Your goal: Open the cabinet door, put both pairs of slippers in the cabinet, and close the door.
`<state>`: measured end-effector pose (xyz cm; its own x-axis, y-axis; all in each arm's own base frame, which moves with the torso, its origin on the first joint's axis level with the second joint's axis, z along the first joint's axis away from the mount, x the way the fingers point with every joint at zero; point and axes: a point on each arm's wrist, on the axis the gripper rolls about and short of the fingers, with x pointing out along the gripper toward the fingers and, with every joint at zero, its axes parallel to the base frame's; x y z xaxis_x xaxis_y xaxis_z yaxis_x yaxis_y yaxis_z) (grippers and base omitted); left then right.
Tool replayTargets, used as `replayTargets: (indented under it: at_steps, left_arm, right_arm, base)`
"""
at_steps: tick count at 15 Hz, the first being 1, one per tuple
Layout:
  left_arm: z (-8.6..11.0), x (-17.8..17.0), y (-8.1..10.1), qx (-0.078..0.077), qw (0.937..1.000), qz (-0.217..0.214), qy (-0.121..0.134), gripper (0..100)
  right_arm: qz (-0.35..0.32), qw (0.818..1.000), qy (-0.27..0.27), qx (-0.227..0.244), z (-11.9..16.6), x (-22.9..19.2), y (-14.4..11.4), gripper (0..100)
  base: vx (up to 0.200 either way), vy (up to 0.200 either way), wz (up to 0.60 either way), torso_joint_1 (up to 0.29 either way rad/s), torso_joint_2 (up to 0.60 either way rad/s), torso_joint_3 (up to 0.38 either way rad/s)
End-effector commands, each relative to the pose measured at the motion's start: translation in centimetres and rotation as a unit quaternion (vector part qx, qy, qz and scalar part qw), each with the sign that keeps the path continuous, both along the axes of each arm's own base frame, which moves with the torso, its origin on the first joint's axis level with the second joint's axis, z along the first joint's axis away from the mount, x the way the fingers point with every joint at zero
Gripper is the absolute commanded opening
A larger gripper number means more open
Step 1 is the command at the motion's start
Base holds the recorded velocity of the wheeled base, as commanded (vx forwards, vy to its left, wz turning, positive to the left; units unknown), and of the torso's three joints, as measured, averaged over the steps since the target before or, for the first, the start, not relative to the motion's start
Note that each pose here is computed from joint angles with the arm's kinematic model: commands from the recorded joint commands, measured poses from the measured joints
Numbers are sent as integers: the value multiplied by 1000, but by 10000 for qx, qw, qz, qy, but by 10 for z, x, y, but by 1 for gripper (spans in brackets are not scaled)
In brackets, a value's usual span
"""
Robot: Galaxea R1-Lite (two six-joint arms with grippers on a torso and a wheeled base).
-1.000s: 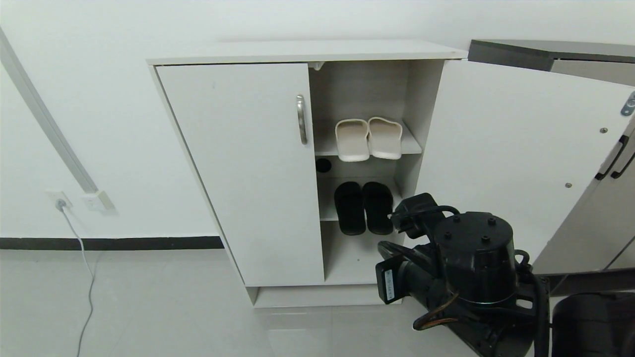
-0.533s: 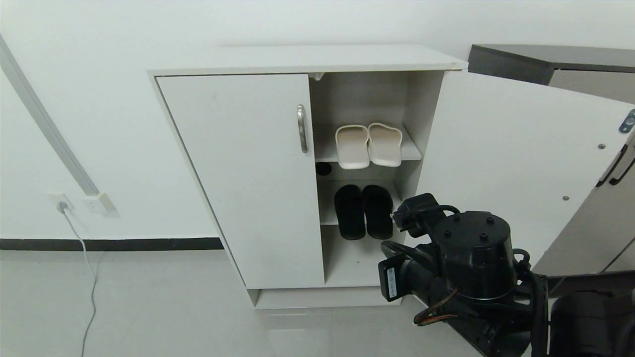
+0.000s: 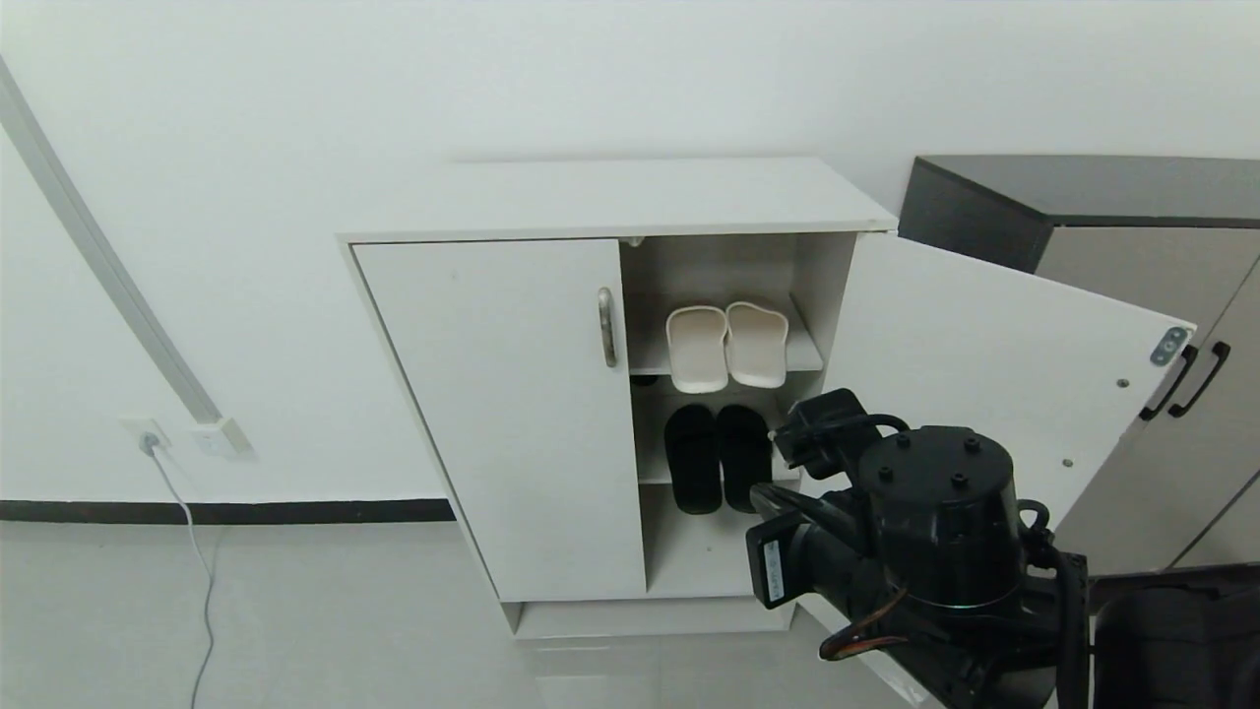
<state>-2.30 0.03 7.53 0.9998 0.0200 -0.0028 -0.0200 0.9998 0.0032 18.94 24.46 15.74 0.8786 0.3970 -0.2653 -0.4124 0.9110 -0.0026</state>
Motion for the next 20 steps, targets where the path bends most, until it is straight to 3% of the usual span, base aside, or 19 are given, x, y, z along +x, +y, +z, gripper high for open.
replayTargets:
  at_steps: [1, 20]
  left_arm:
    - [0, 0, 0, -1, 10000, 7, 9, 0]
    - [0, 0, 0, -1, 10000, 7, 9, 0]
  right_arm:
    - [8, 10000, 3, -4, 0, 0, 0, 0]
    - [-23, 10000, 15, -61, -3, 3, 1, 0]
  base:
    - [0, 0, 0, 139, -471, -325]
    - [0, 0, 0, 212, -529, -320]
